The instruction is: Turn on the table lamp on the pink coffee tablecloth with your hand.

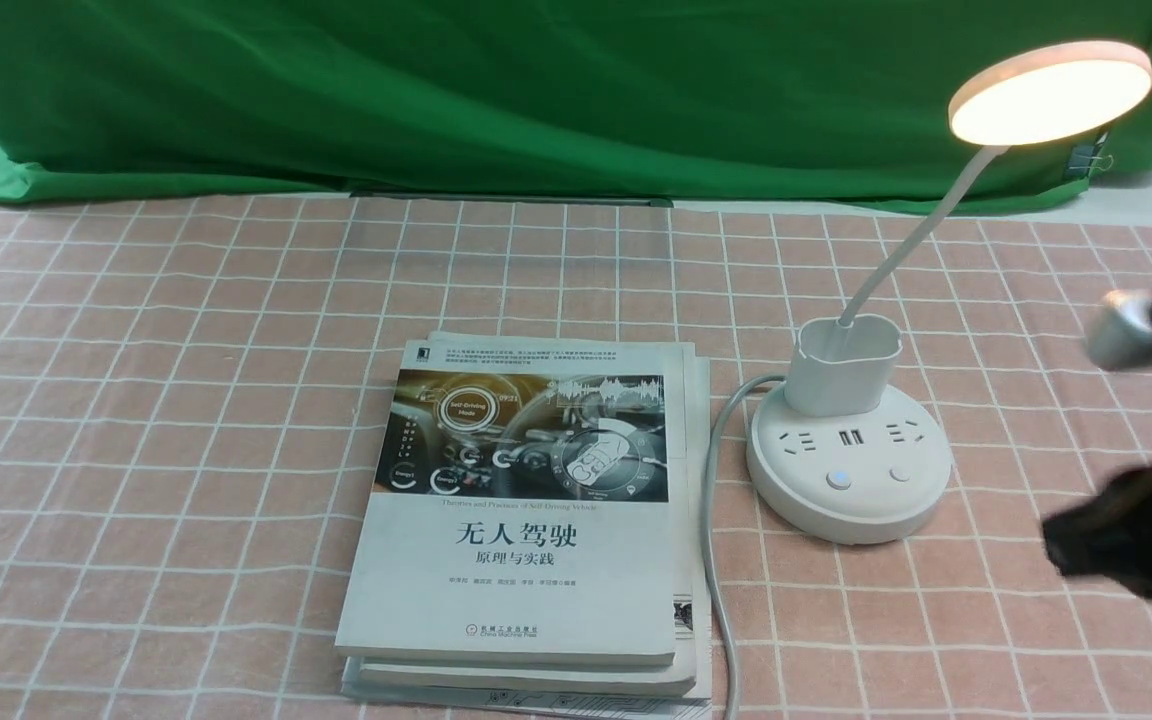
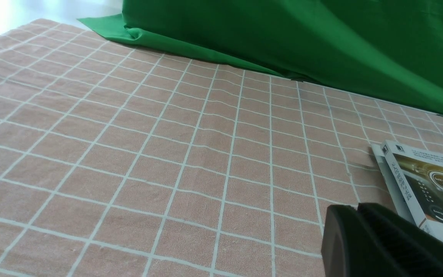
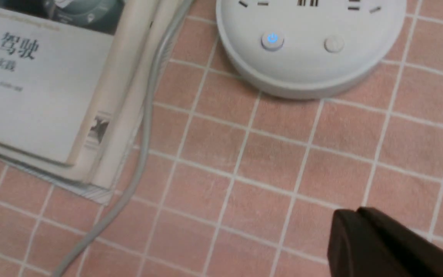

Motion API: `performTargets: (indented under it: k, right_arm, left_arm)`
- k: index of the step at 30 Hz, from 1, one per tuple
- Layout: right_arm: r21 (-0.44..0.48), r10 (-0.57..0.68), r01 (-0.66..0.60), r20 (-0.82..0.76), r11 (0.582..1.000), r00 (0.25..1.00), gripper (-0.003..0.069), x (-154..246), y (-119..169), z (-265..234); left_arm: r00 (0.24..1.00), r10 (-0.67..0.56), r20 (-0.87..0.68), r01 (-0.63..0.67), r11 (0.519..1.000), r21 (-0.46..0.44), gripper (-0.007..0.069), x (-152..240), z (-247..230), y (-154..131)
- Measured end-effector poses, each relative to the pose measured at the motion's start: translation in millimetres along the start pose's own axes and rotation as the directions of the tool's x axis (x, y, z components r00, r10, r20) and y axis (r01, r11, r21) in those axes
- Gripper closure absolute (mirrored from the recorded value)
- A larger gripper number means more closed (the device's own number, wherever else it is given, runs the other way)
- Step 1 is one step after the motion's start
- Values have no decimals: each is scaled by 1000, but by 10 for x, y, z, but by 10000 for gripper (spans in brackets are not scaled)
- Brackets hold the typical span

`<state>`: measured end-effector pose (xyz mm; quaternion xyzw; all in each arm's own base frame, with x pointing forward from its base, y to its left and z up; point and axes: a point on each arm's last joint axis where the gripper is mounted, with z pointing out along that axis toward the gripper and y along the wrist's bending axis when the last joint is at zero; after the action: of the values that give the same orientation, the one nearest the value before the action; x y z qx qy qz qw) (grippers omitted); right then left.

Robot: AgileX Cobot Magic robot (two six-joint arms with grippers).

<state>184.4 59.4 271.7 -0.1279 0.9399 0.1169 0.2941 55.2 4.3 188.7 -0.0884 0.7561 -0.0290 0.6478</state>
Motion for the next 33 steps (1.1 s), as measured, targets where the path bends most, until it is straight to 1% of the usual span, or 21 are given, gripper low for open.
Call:
performTargets:
  k: [4,10,13,20,21,23,26,27,28,29,30,31,33]
  right_arm:
    - [-9,47,-46,55,999,997,624,189,38,-214]
    - [-20,48,-45,198,999,979,613,252,86,-518]
    - [-21,44,-40,247,999,968,604,270,98,-601]
    - [-19,40,-36,302,999,953,591,315,103,-687]
    - [-14,42,-40,331,999,943,594,342,97,-732]
    - [13,36,-46,410,999,911,622,413,65,-804]
    - [119,-35,-39,559,992,828,632,636,-30,-819]
    - [127,-40,-39,568,991,822,632,655,-37,-815]
    - [186,-72,-61,636,981,768,632,838,-96,-740]
    - [187,-72,-63,636,980,768,632,859,-102,-729]
    - [213,-79,-92,678,973,731,632,1034,-141,-621]
    - [225,-84,-107,700,969,709,632,1131,-162,-554]
    - [231,-86,-116,712,966,697,632,1248,-182,-461]
  left_arm:
    - [1000,0,0,0,1000,0,606,0,0,0]
    - [1000,0,0,0,1000,0,606,0,0,0]
    - [1000,0,0,0,1000,0,606,0,0,0]
    - [1000,-1,0,1,1000,0,606,0,0,0]
    - [1000,-3,0,3,1000,0,606,0,0,0]
    - [1000,-4,0,4,1000,0,606,0,0,0]
    - [1000,0,0,0,1000,0,606,0,0,0]
    - [1000,0,0,0,1000,0,606,0,0,0]
    - [1000,0,0,0,1000,0,606,0,0,0]
    - [1000,0,0,0,1000,0,606,0,0,0]
    - [1000,0,0,0,1000,0,606,0,0,0]
    - [1000,0,0,0,1000,0,606,0,0,0]
    - [1000,0,0,0,1000,0,606,0,0,0]
